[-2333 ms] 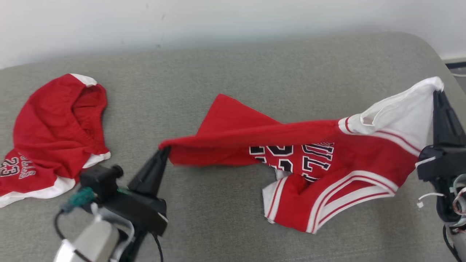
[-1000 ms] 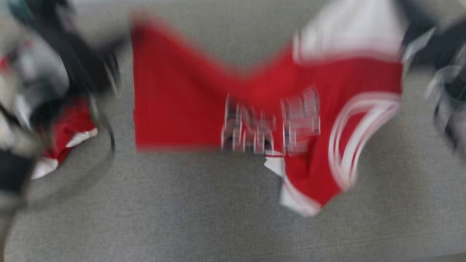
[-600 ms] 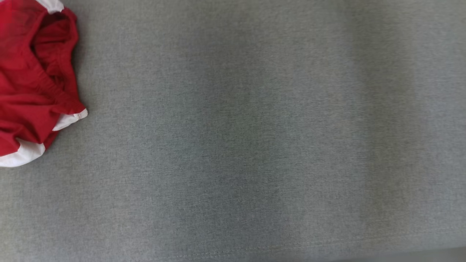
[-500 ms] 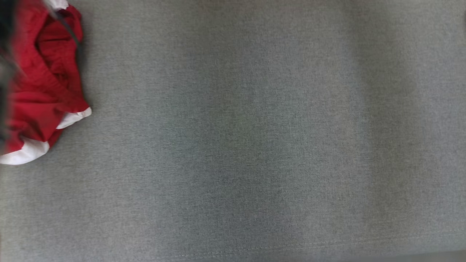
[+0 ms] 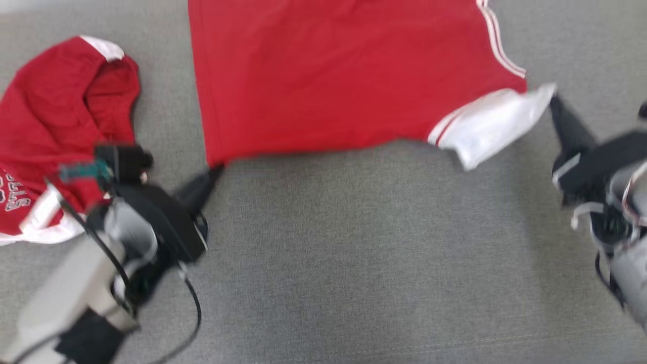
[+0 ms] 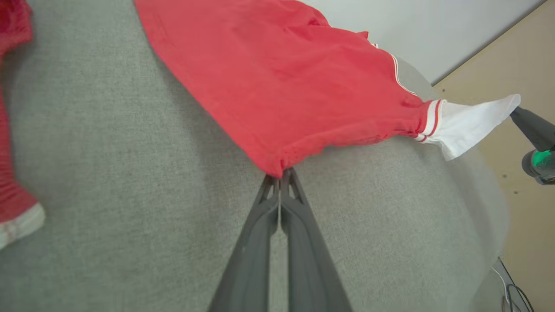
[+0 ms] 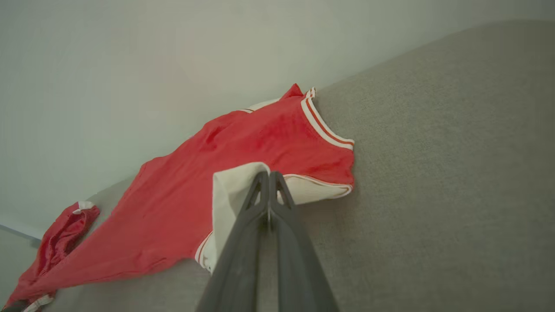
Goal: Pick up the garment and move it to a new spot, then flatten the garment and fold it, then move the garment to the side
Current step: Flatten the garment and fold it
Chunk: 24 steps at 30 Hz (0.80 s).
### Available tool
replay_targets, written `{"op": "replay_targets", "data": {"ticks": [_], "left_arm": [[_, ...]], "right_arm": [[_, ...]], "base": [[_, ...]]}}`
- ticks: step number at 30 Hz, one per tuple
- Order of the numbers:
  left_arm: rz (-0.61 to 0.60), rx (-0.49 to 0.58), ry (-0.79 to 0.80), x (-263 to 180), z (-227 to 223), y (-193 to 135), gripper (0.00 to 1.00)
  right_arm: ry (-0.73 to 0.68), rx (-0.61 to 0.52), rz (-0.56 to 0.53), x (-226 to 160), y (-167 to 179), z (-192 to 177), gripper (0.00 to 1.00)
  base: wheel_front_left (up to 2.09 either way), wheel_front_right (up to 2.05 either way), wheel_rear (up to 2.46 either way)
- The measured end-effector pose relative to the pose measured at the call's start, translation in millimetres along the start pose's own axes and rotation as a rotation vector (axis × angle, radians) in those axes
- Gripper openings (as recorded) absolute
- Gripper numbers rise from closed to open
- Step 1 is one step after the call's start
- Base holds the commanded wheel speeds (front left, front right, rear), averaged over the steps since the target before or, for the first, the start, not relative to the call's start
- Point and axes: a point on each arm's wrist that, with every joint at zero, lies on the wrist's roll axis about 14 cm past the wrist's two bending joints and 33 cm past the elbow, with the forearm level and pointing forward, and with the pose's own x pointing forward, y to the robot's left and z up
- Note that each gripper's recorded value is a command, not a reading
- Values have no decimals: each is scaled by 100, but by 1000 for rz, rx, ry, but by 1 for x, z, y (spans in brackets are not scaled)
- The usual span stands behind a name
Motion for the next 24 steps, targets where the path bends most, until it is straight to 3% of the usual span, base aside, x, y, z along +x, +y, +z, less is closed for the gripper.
{"op": "replay_targets", "data": {"ticks": [6,16,17,24], "left_arm": [[-7,-1,-5,-24,-28,-13,0],[-37,46,-19,-59,-63,-34,0],[-51,86,-18,-65,-70,-40,0],[-40,86,-100,-83,-72,-46,0]], "right_arm": [[104,-27,-28,-52,-15,-41,0],[129,-121,-17,-104,-17,-56,0],[133,-117,-19,-116,-18,-64,0],[85,-58,-44,-146,-23,-76,0]], "base": [[0,0,0],[0,0,0],[0,0,0],[0,0,0]]}}
